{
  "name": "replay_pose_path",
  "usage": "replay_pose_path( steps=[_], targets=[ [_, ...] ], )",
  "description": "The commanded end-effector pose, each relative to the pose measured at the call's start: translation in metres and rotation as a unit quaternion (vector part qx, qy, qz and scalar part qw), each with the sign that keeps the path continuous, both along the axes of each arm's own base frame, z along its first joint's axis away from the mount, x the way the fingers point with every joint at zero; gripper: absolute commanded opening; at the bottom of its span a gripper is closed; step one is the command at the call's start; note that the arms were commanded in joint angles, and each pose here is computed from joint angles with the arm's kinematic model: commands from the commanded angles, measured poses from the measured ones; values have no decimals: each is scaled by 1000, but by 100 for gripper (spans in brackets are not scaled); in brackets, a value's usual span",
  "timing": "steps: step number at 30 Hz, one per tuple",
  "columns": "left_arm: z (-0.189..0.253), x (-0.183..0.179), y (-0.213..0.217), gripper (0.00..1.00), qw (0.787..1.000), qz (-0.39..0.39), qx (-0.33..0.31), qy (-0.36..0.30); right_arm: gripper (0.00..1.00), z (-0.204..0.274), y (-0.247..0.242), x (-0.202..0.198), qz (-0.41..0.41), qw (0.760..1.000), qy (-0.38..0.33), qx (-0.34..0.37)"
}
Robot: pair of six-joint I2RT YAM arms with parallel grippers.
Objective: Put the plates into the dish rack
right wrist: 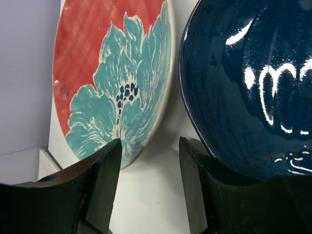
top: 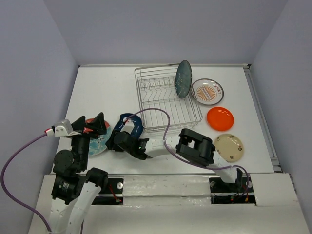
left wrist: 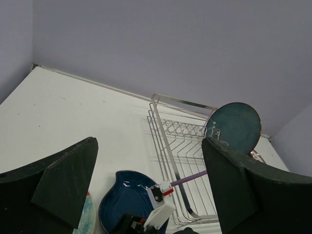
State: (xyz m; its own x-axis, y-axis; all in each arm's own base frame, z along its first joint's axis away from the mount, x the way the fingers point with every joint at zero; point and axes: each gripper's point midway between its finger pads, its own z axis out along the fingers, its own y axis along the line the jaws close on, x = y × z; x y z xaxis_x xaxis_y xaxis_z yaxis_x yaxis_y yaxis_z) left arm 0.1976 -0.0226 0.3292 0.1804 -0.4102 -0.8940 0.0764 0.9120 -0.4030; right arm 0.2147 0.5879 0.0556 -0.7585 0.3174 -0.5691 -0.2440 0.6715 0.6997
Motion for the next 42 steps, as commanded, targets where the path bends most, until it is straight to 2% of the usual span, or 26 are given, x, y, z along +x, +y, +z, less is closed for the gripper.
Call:
replay_pose_path(
  steps=[1, 8, 15, 18, 19, 21, 22, 26, 32, 33, 37, 39, 42],
  targets=[
    [22, -7, -1, 99, 999, -8, -14, -42, 55, 10, 15, 9, -10, 1000, -19, 12],
    [21, -7, -4, 99, 999, -15, -14, -40, 54, -18, 25, 16, 2, 1000, -23, -12],
    [21, -5, -5, 99, 999, -18, -13, -40, 50, -37, 17, 33, -17, 1000, -16, 0],
    [20, -5, -5, 99, 999, -16, -13, -38, 40, -48, 14, 35, -15, 1000, -15, 8],
    [20, -5, -6, 99, 999, -18, -12, -38, 31, -48, 14, 35, -14, 1000, -16, 8],
    [19, -3, -7, 99, 999, -20, -10, -34, 22, -43, 13, 36, -12, 1000, -24, 5],
    [19, -3, -8, 99, 999, -23, -10, -34, 17, -36, 12, 37, -11, 999, -33, 4],
    [19, -2, -8, 99, 999, -21, -9, -34, 7, -12, 6, 41, -10, 998, -66, 5],
    [18, -2, -5, 99, 999, -14, -10, -32, 7, 28, -1, 44, -4, 993, -116, 8],
    [17, -1, -5, 99, 999, -13, -8, -30, 7, 53, -1, 45, -5, 991, -131, 27],
    [16, 0, -3, 99, 1000, -7, -6, -26, 7, 104, -3, 45, 6, 983, -176, 47],
    [16, 1, -2, 99, 1000, -2, -6, -26, 7, 149, -5, 47, 9, 977, -195, 80],
    [15, 2, 0, 99, 1000, 3, -5, -23, 7, 177, -8, 52, 23, 974, -193, 113]
  ],
)
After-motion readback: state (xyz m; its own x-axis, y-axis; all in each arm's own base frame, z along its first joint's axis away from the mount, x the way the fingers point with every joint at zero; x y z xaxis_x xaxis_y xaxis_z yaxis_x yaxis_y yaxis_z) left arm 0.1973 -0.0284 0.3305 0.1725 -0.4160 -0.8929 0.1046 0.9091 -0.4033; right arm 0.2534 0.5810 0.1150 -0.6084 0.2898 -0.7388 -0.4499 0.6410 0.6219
